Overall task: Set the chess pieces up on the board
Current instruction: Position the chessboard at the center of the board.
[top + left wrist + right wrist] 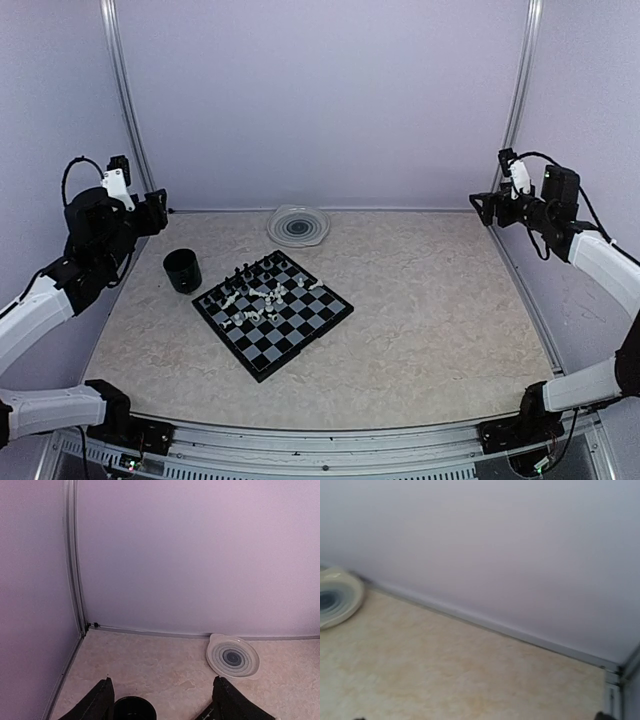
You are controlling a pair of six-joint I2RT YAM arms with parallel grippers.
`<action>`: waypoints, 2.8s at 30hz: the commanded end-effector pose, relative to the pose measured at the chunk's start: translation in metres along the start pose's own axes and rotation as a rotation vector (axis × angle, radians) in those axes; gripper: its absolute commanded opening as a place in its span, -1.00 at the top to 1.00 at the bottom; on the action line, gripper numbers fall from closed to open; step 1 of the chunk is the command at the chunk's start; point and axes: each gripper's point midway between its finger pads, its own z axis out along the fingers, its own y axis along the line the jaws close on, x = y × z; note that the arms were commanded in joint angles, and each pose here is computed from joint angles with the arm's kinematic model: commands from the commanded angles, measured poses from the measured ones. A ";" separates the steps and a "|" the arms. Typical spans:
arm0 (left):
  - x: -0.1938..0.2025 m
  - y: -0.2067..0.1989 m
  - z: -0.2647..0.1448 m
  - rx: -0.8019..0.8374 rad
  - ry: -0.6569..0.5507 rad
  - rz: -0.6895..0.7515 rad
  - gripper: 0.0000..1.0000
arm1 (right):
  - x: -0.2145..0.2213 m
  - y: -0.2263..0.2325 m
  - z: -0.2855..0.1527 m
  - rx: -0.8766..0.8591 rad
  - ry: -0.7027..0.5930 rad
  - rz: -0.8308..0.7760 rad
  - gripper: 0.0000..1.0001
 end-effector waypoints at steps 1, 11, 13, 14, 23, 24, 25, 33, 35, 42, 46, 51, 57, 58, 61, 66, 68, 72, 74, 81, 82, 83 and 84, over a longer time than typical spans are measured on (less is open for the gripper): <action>0.051 -0.031 -0.010 0.102 0.308 -0.070 -0.30 | 0.009 0.036 0.001 -0.205 0.036 -0.083 -0.98; 0.163 -0.046 -0.054 0.065 0.718 -0.223 0.40 | 0.047 0.115 0.028 -0.471 0.120 -0.185 -0.52; 0.191 -0.049 -0.061 0.056 0.797 -0.249 0.72 | 0.066 0.139 0.035 -0.530 0.144 -0.162 -0.49; 0.205 -0.048 -0.064 0.041 0.831 -0.265 0.91 | 0.078 0.155 0.037 -0.572 0.152 -0.144 -0.44; 0.268 -0.028 -0.061 -0.139 0.888 -0.343 0.40 | 0.143 0.228 0.075 -0.719 0.339 -0.182 0.17; 0.270 -0.026 -0.059 -0.144 0.878 -0.356 0.35 | 0.147 0.234 0.080 -0.722 0.353 -0.187 0.20; 0.272 -0.024 -0.056 -0.151 0.869 -0.373 0.31 | 0.153 0.239 0.085 -0.728 0.372 -0.190 0.23; 0.217 -0.053 -0.006 0.007 0.684 -0.499 0.12 | 0.180 0.270 0.100 -0.780 0.449 -0.191 0.30; 0.204 -0.063 0.008 0.038 0.679 -0.463 0.04 | 0.183 0.272 0.098 -0.787 0.454 -0.189 0.27; 0.171 -0.092 0.065 0.097 0.655 -0.408 -0.31 | 0.190 0.274 0.094 -0.803 0.471 -0.186 0.23; 0.167 -0.109 0.101 0.167 0.678 -0.413 -0.45 | 0.195 0.275 0.097 -0.805 0.490 -0.184 0.23; 0.191 -0.121 0.140 0.185 0.766 -0.408 -0.52 | 0.195 0.279 0.094 -0.826 0.494 -0.185 0.18; 0.235 -0.120 0.170 0.150 0.894 -0.377 -0.54 | 0.202 0.285 0.088 -0.869 0.517 -0.172 0.13; 0.237 -0.120 0.174 0.154 0.899 -0.382 -0.54 | 0.203 0.286 0.087 -0.876 0.520 -0.169 0.13; 0.253 -0.120 0.182 0.182 0.934 -0.412 -0.55 | 0.207 0.289 0.085 -0.890 0.532 -0.165 0.11; 0.281 -0.122 0.186 0.220 1.011 -0.466 -0.55 | 0.212 0.292 0.084 -0.902 0.547 -0.164 0.11; 0.293 -0.125 0.183 0.236 1.045 -0.469 -0.54 | 0.214 0.293 0.084 -0.907 0.551 -0.163 0.11; 0.307 -0.129 0.176 0.251 1.071 -0.456 -0.51 | 0.215 0.294 0.084 -0.914 0.556 -0.164 0.10; 0.308 -0.137 0.172 0.287 1.081 -0.461 -0.50 | 0.215 0.295 0.084 -0.919 0.559 -0.162 0.10; 0.311 -0.162 0.158 0.391 1.118 -0.484 -0.46 | 0.216 0.295 0.082 -0.929 0.563 -0.170 0.10; 0.312 -0.165 0.156 0.402 1.122 -0.485 -0.45 | 0.215 0.294 0.083 -0.923 0.563 -0.176 0.10; 0.313 -0.166 0.155 0.407 1.126 -0.486 -0.45 | 0.213 0.293 0.084 -0.917 0.560 -0.184 0.10; 0.315 -0.168 0.153 0.412 1.131 -0.488 -0.45 | 0.211 0.292 0.085 -0.910 0.555 -0.194 0.10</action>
